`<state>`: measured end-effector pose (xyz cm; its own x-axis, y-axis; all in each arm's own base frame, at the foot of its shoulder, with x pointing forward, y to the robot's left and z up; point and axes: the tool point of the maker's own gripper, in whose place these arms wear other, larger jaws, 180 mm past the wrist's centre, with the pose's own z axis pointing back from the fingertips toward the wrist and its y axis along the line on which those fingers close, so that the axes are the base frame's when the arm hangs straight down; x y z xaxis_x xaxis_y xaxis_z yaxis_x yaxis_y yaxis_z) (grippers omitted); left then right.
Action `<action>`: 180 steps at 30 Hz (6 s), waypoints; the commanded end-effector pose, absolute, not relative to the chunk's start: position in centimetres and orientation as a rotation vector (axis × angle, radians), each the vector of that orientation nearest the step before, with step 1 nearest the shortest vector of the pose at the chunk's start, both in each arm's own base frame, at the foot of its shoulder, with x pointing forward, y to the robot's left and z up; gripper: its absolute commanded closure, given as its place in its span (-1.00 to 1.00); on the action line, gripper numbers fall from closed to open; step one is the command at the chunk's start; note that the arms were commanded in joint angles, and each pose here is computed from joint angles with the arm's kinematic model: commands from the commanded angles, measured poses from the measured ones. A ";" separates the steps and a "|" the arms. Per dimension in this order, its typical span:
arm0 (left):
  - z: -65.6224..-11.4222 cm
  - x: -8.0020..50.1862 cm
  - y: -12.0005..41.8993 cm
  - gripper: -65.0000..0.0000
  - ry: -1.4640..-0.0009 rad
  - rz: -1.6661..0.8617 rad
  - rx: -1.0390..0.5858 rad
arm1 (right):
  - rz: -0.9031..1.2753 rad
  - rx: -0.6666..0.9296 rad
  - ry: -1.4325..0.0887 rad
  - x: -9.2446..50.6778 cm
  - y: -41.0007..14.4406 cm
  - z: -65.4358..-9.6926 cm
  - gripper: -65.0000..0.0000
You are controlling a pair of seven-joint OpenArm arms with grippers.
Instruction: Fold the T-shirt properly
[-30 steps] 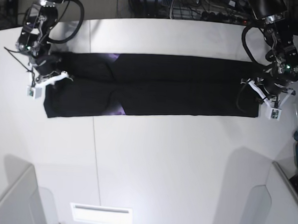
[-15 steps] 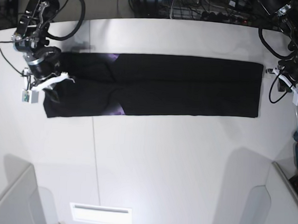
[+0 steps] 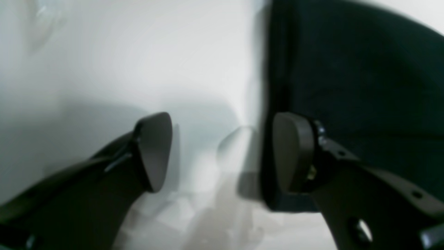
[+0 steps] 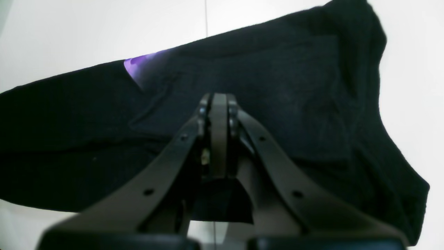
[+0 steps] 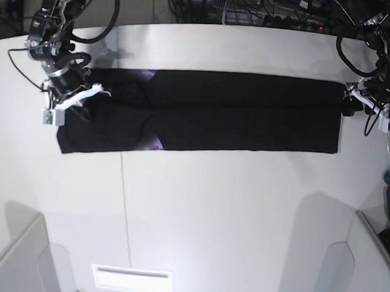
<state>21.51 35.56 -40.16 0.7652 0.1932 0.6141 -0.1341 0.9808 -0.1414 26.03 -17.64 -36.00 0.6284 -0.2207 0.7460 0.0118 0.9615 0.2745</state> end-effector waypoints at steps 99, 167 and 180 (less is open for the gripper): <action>-33.7 25.6 25.8 1.00 -0.836 -0.088 -0.112 | -0.096 0.295 -0.917 26.4 -15.9 -35.1 1.00; -36.6 28.2 -3.4 1.00 -0.648 -0.277 -0.680 | -0.102 0.289 -0.926 26.7 -16.2 -34.9 1.00; -36.9 28.4 -3.5 1.00 -0.639 -0.279 -0.679 | -0.100 0.290 -0.937 27.1 -16.2 -34.6 1.00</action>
<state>27.57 -2.86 -38.35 0.8013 -0.0624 0.5950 0.4182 0.7697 -0.4824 26.36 -15.95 -35.94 0.6302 -0.2137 0.7465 -0.0249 0.9553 0.2945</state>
